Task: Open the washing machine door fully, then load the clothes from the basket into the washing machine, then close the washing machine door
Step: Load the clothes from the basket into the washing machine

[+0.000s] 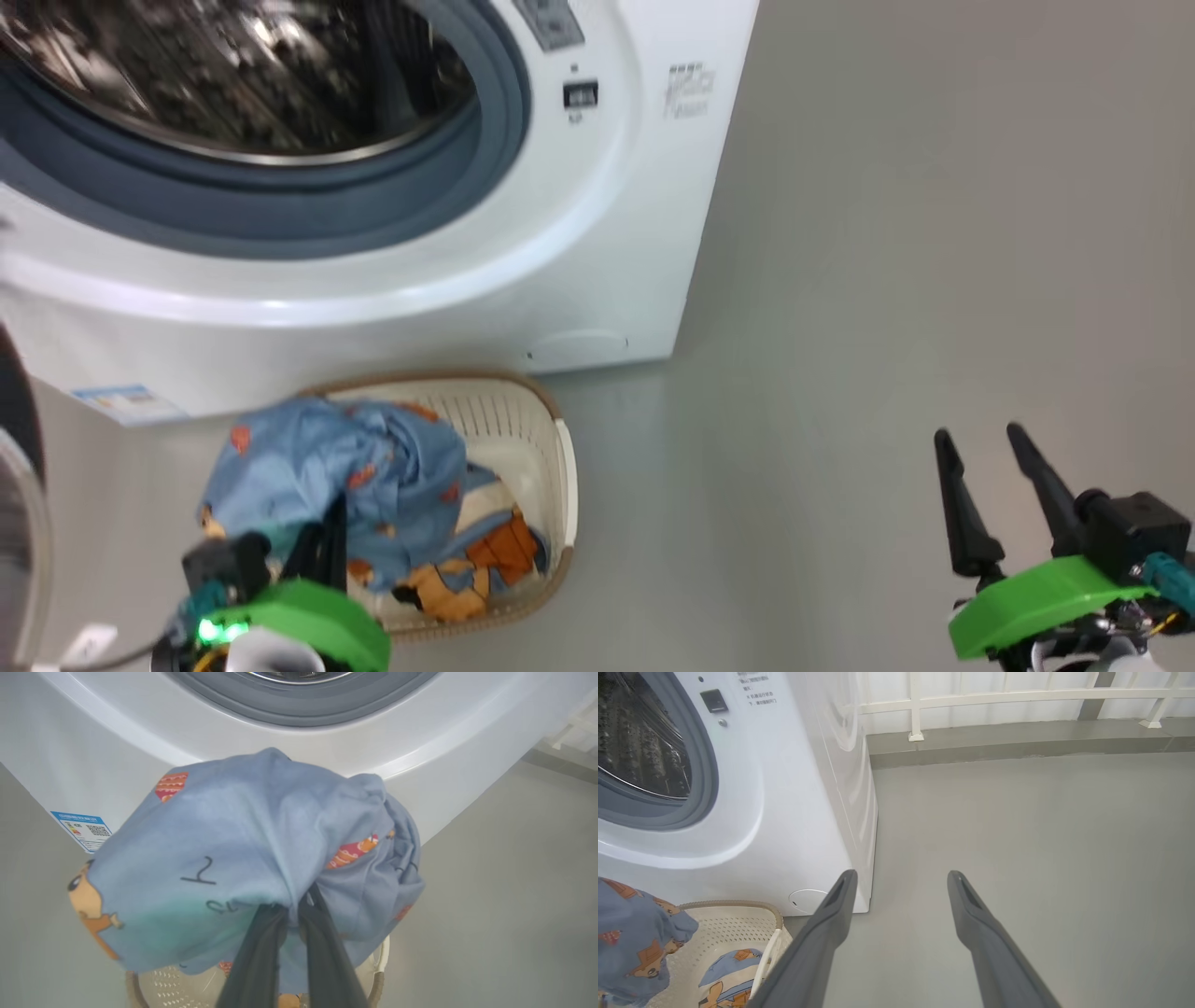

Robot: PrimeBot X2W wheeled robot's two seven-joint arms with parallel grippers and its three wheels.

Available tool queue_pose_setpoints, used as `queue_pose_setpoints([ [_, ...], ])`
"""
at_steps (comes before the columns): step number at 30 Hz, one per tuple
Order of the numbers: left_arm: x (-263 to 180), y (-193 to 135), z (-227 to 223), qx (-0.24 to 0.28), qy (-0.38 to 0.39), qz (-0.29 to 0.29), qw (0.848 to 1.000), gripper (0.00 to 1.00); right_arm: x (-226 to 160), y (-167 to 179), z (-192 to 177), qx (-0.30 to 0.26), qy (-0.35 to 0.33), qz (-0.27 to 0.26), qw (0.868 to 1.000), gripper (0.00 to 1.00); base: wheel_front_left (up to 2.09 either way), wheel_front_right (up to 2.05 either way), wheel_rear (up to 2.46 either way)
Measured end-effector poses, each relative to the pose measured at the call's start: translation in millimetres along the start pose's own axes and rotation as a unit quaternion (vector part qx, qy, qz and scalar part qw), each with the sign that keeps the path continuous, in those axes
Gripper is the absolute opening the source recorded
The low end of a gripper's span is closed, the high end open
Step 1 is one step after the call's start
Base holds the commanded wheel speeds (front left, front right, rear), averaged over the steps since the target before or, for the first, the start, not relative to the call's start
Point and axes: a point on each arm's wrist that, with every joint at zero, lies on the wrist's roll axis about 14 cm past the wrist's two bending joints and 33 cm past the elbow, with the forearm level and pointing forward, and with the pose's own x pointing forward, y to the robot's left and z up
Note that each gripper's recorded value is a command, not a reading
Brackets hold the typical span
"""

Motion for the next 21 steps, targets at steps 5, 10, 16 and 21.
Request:
queue_pose_setpoints([
  [5,-25.8,2.5,2.2,0.004,-0.015,0.007,1.0,0.0,-14.9,4.5,10.5,-0.004,-0.014,0.009,1.0,1.0,0.0,0.0,0.0],
  [10,-53.1,3.0,6.0,0.006,-0.036,0.011,0.999,0.0,-35.7,5.7,18.5,-0.007,-0.025,0.013,1.0,1.0,0.0,0.0,0.0],
  [16,-81.6,6.3,18.2,0.008,-0.069,0.019,0.997,0.0,-58.6,14.6,28.5,-0.006,-0.043,0.028,0.999,1.0,0.0,0.0,0.0],
  [21,-93.0,9.9,27.0,0.011,-0.084,0.024,0.996,0.0,-65.3,19.3,36.7,-0.009,-0.057,0.037,0.998,1.0,0.0,0.0,0.0],
])
